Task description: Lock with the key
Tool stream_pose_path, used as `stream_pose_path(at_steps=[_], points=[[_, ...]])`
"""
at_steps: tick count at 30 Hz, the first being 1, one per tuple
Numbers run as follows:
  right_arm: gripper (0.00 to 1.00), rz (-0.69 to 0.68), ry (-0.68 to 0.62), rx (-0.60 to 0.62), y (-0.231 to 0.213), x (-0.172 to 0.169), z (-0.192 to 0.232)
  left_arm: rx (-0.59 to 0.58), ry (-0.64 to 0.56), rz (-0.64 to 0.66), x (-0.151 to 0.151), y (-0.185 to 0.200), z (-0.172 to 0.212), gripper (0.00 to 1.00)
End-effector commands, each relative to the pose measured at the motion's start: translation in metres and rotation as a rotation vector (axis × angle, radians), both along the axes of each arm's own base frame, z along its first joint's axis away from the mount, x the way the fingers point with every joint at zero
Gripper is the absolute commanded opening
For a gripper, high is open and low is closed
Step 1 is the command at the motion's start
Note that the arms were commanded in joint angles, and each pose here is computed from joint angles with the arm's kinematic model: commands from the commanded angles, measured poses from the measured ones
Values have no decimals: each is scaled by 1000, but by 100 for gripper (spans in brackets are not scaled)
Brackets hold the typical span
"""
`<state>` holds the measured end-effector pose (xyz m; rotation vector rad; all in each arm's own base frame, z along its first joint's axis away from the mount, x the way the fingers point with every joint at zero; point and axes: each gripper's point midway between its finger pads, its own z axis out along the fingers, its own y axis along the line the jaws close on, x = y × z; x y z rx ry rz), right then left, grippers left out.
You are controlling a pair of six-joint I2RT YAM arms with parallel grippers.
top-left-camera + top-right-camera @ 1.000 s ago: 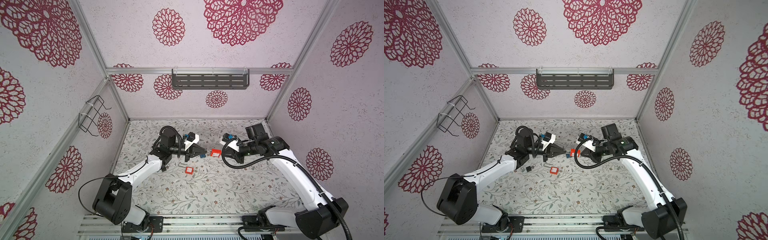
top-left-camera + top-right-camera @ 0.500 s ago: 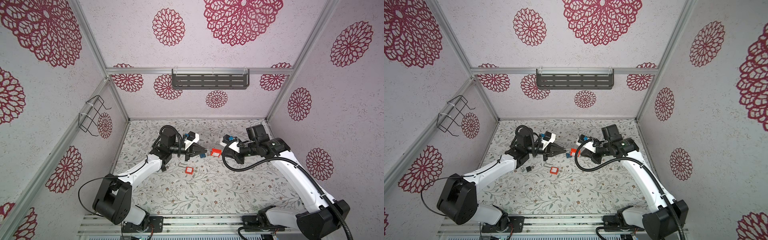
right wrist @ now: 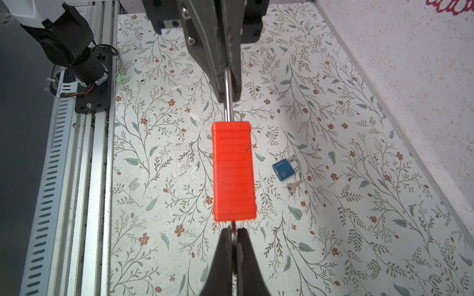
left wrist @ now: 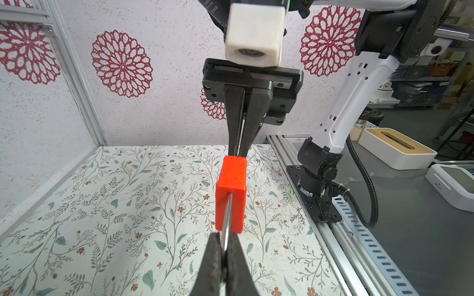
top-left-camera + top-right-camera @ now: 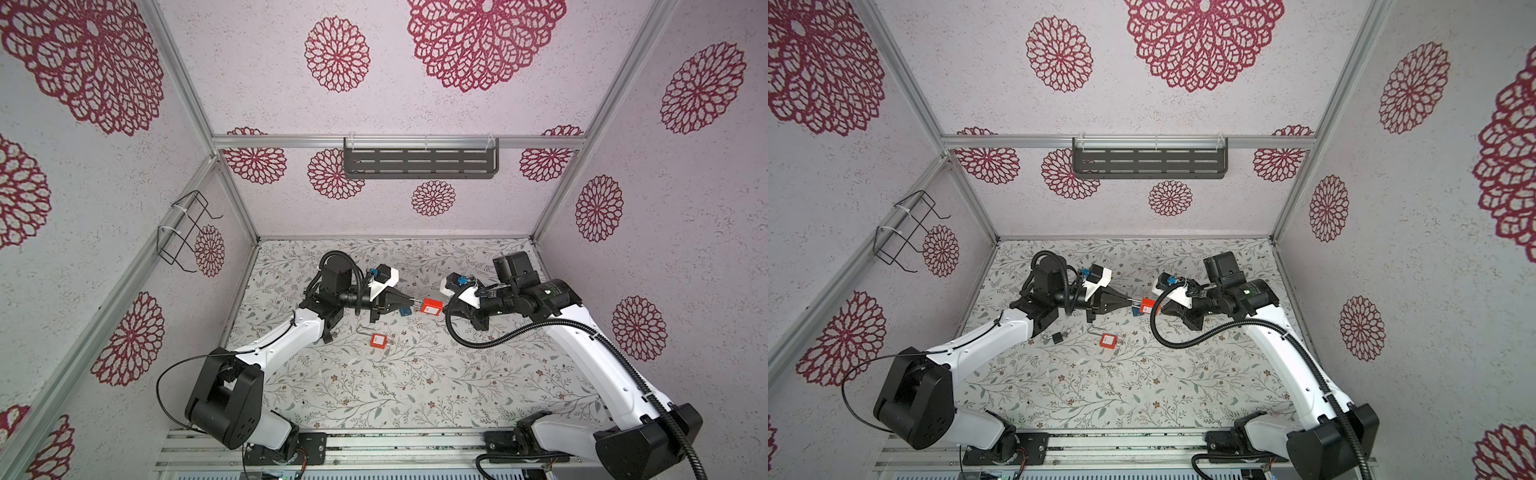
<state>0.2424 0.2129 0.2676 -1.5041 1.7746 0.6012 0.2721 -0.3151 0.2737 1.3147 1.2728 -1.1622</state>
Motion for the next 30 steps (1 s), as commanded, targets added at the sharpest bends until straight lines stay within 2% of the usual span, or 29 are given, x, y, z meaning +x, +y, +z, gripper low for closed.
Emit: stream_pose_path(at_steps=[1, 19, 30], points=[[3, 5, -24, 4, -1, -1, 5, -10, -29, -27, -8, 0, 12, 0], [0, 7, -5, 6, -4, -9, -2, 12, -37, -13, -12, 10, 10, 0], [0, 32, 161, 30, 4, -18, -9, 11, -67, -3, -15, 13, 10, 0]])
